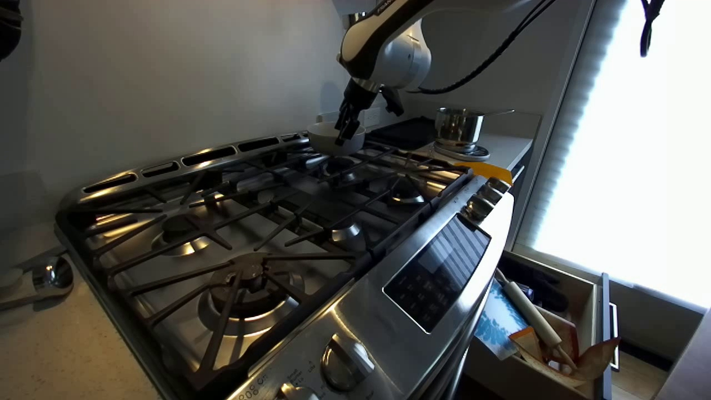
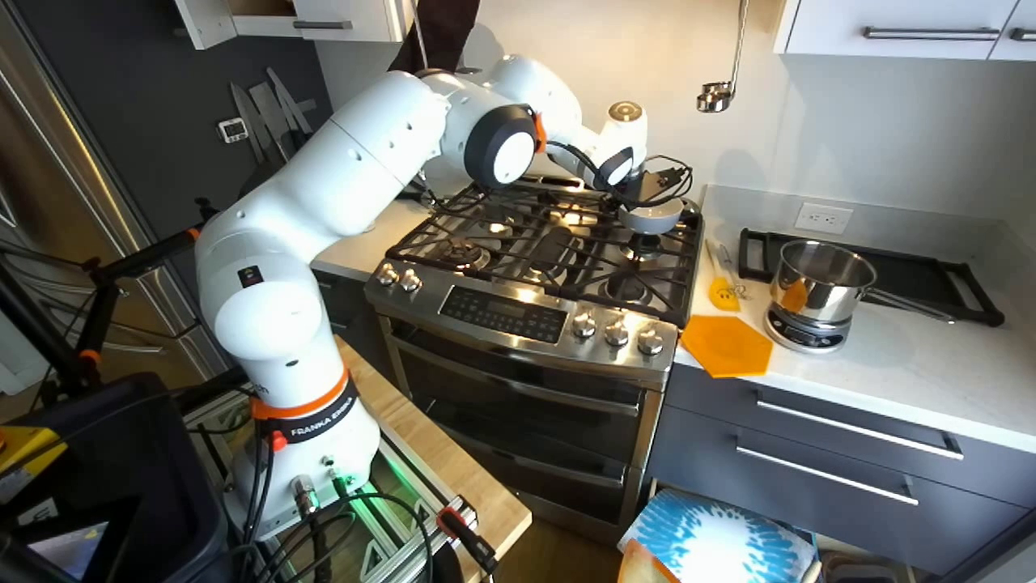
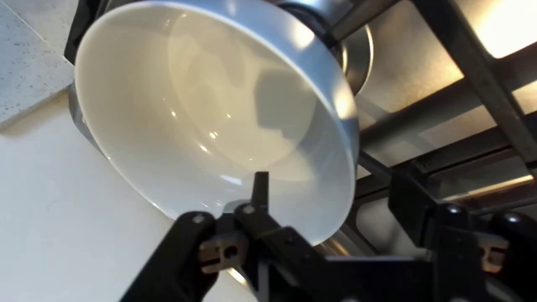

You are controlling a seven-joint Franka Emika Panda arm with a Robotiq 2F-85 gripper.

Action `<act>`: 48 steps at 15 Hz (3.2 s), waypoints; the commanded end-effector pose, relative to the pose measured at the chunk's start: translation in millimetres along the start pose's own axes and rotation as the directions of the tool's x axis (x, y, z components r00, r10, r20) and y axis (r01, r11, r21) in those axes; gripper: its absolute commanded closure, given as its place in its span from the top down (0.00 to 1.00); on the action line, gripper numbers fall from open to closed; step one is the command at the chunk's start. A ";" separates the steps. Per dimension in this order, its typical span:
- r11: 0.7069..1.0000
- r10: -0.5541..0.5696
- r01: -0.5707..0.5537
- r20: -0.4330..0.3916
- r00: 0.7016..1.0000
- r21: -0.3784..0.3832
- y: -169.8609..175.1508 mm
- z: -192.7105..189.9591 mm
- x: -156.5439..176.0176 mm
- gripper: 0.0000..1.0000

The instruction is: Put the bowl on the back right plate of the stove

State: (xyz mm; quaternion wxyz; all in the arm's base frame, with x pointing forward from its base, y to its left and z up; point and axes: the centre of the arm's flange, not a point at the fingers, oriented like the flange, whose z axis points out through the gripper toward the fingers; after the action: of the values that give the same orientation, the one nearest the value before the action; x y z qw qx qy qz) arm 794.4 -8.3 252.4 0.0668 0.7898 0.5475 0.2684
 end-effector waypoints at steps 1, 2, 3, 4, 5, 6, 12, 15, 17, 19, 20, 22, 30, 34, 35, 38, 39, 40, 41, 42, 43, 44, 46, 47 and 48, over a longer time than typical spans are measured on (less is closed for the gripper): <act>0.999 0.029 -0.028 -0.020 0.999 0.025 7.4 3.2 -4.4 0.42; 0.999 0.035 -0.034 -0.018 0.999 0.020 8.1 2.0 -4.8 0.35; 0.999 0.047 -0.047 -0.018 0.999 0.020 8.8 1.5 -5.5 0.26; 0.998 0.063 -0.063 -0.015 0.998 0.027 8.9 1.3 -6.2 0.19; 0.996 0.082 -0.082 -0.012 0.997 0.044 7.9 1.9 -6.6 0.11; 0.991 0.107 -0.105 -0.017 0.994 0.078 6.4 3.3 -7.1 0.05; 0.970 0.181 -0.177 -0.008 0.983 0.165 5.0 3.3 -9.3 0.02; 0.967 0.195 -0.190 -0.010 0.981 0.169 7.2 0.2 -8.0 0.11; 0.967 0.202 -0.198 -0.006 0.979 0.162 9.1 -0.9 -8.3 0.39; 0.966 0.208 -0.204 -0.007 0.978 0.161 10.0 -0.8 -8.7 0.52; 0.965 0.211 -0.207 -0.008 0.977 0.161 10.4 -0.6 -9.0 0.61; 0.962 0.220 -0.216 -0.006 0.976 0.165 11.6 1.2 -11.2 0.75; 0.961 0.222 -0.222 0.016 0.975 0.163 12.0 9.1 -23.1 0.11; 0.962 0.211 -0.211 0.015 0.977 0.171 9.1 6.8 -17.8 0.00; 0.963 0.209 -0.209 0.016 0.978 0.173 9.0 4.9 -16.7 0.00; 0.974 0.161 -0.161 0.016 0.987 0.160 0.5 -7.8 -1.0 0.02; 0.977 0.138 -0.138 0.013 0.990 0.161 -3.5 -10.7 6.5 0.02; 0.981 0.103 -0.103 0.010 0.995 0.166 -12.0 -15.3 17.1 0.02; 0.982 0.077 -0.077 0.006 0.997 0.174 -19.7 -18.8 25.5 0.02; 0.982 0.053 -0.055 0.016 0.998 0.180 -28.1 -28.3 33.8 0.02; 0.984 0.037 -0.040 0.022 0.999 0.174 -32.9 -33.1 40.3 0.02; 0.988 0.040 -0.045 0.041 0.998 0.150 -44.5 -46.6 43.6 0.02; 0.995 0.045 -0.051 0.074 0.996 0.085 -63.2 -67.6 46.6 0.02; 0.997 0.055 -0.060 0.091 0.994 0.043 -68.0 -77.9 46.1 0.02; 0.996 0.091 -0.090 0.110 0.990 -0.014 -73.1 -90.4 42.5 0.02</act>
State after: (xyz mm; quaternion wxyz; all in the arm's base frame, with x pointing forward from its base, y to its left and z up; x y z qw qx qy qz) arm 768.1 47.0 285.2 0.0224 0.8115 0.5374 0.2283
